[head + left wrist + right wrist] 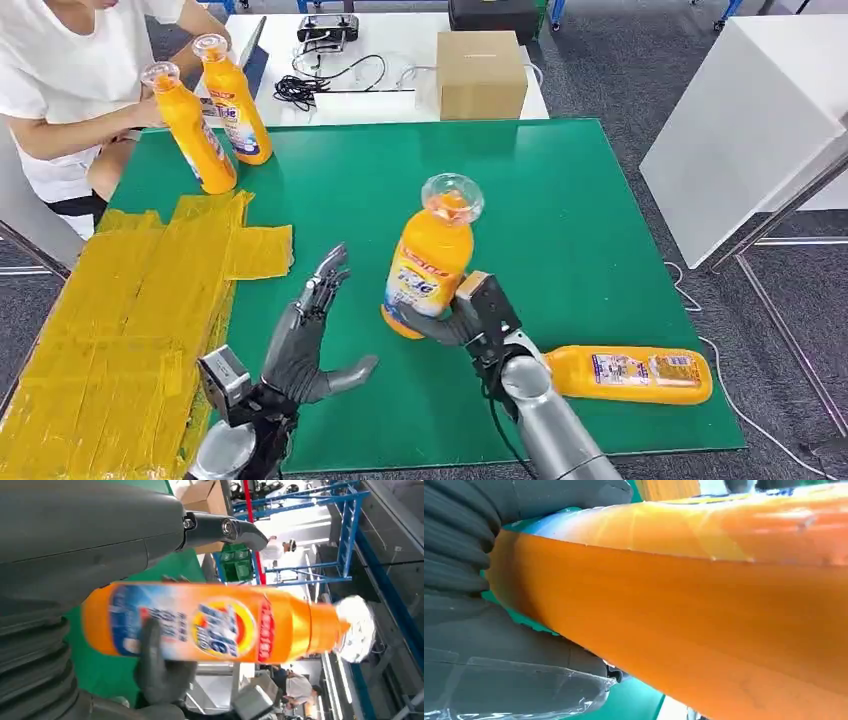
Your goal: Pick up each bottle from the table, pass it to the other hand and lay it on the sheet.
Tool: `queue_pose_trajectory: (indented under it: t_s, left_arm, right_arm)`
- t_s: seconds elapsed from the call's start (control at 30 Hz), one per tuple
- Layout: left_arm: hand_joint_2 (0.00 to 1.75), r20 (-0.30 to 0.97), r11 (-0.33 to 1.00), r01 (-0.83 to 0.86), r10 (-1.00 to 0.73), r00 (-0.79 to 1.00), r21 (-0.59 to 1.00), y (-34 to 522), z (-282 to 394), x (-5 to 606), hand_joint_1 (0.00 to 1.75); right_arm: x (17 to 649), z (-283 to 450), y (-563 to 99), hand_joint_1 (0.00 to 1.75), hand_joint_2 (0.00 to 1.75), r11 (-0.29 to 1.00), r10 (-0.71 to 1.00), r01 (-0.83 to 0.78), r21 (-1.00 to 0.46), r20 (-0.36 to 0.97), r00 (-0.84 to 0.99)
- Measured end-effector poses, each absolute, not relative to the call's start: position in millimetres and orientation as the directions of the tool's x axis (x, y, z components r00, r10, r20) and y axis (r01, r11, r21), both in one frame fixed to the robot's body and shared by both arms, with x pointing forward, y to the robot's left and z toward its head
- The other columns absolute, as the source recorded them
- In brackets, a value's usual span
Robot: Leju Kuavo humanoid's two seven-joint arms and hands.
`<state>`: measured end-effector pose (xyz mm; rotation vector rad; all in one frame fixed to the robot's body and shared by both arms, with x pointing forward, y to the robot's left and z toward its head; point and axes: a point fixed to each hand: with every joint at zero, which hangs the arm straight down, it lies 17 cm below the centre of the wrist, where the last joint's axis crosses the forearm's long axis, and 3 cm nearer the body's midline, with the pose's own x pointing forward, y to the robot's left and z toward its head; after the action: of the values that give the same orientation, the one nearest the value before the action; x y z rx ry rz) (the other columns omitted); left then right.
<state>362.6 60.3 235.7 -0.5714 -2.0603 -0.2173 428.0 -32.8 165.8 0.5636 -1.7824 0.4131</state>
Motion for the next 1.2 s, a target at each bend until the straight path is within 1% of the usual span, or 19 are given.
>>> queue_pose_trajectory:
  t_s: [0.2,0.6,0.73,0.9,0.97,1.2]
  left_arm:
    - [1.75,0.839,0.872,0.484,0.312,-0.447,-0.066,57.0,240.4,363.2,0.0]
    - [1.75,0.839,0.88,0.471,0.298,-0.455,-0.057,57.6,239.6,364.8,0.0]
    - [1.75,0.838,0.9,0.433,0.265,-0.477,-0.038,61.8,239.6,369.2,0.0]
    - [1.75,0.834,0.925,0.38,0.234,-0.5,-0.032,70.6,240.6,375.6,0.0]
    - [1.75,0.835,0.932,0.36,0.225,-0.502,-0.035,76.9,239.6,379.5,0.0]
    - [1.75,0.841,0.942,0.332,0.209,-0.499,-0.037,87.8,233.1,384.0,0.0]
  right_arm:
    - [416.1,162.7,3.7,1.75,1.75,0.785,-0.137,-0.619,-0.028,0.967,-0.217]
    - [413.6,157.7,16.8,1.75,1.75,0.769,-0.115,-0.637,-0.048,0.97,-0.212]
    - [407.9,157.3,31.7,1.75,1.75,0.754,-0.065,-0.646,-0.116,0.966,-0.25]
    - [385.0,152.9,61.1,1.73,1.75,0.694,0.005,-0.681,-0.233,0.948,-0.319]
    - [375.1,151.4,68.9,1.75,1.75,0.661,0.024,-0.696,-0.28,0.935,-0.353]
    - [363.8,149.4,77.2,1.75,1.75,0.599,0.085,-0.696,-0.397,0.895,-0.438]
